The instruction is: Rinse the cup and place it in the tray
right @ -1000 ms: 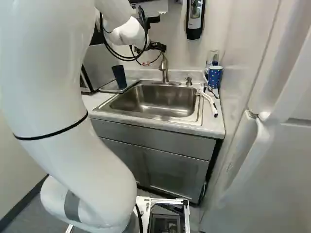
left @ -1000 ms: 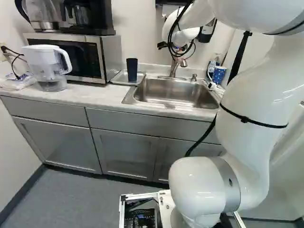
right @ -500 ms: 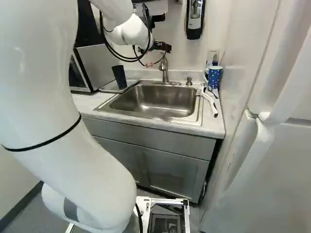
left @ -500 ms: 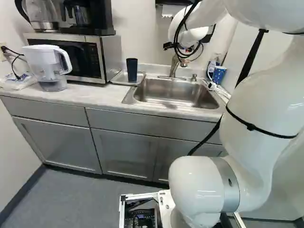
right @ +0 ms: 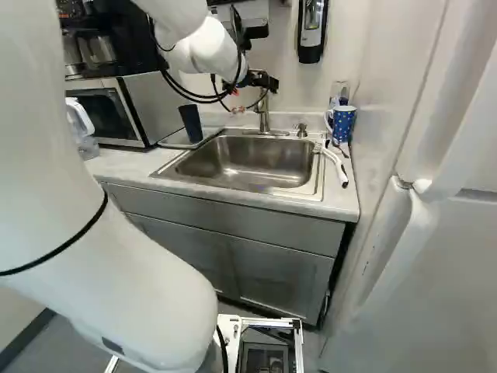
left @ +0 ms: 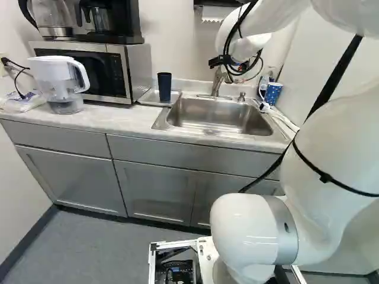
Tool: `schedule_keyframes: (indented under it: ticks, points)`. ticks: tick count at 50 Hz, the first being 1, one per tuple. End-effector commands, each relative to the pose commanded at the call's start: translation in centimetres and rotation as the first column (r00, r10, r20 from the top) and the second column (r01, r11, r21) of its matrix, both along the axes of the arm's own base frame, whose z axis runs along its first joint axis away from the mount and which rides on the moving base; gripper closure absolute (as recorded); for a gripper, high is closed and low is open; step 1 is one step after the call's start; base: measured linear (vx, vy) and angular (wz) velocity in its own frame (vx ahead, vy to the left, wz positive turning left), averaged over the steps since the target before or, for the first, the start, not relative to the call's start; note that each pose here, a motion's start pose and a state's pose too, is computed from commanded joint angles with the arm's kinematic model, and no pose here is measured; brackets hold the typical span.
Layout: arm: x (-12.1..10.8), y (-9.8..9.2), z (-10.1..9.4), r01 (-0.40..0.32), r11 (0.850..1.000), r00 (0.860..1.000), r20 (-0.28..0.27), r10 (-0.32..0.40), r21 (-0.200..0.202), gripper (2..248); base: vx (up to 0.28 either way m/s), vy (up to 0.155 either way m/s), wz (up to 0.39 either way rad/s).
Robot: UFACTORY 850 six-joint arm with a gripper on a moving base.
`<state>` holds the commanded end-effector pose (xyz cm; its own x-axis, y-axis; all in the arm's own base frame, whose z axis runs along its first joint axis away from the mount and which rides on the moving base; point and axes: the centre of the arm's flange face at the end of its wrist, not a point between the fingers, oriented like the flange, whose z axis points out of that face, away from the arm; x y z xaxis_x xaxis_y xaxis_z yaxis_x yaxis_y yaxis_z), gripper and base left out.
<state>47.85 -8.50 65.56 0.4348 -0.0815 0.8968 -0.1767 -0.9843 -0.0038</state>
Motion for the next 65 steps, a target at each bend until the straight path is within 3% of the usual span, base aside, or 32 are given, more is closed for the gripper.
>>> schedule_keyframes:
  ticks: [12,23,34,46,65]
  points:
    - [-3.0,-0.3,-1.1,0.021,1.000,0.993,-0.114,-0.019,0.019,3,0.000,0.000,0.000]
    - [-4.5,-0.3,-1.9,0.031,0.999,0.974,-0.224,-0.022,0.037,3,0.000,0.000,0.000]
    - [-5.2,-0.1,-2.7,0.039,0.998,0.943,-0.333,-0.019,0.055,3,0.000,0.000,0.000]
    - [-6.0,0.0,-3.4,0.049,0.996,0.894,-0.448,-0.012,0.073,3,0.000,0.000,0.000]
    - [-6.1,0.0,-3.4,0.049,0.996,0.893,-0.449,-0.012,0.073,3,0.000,0.000,0.000]
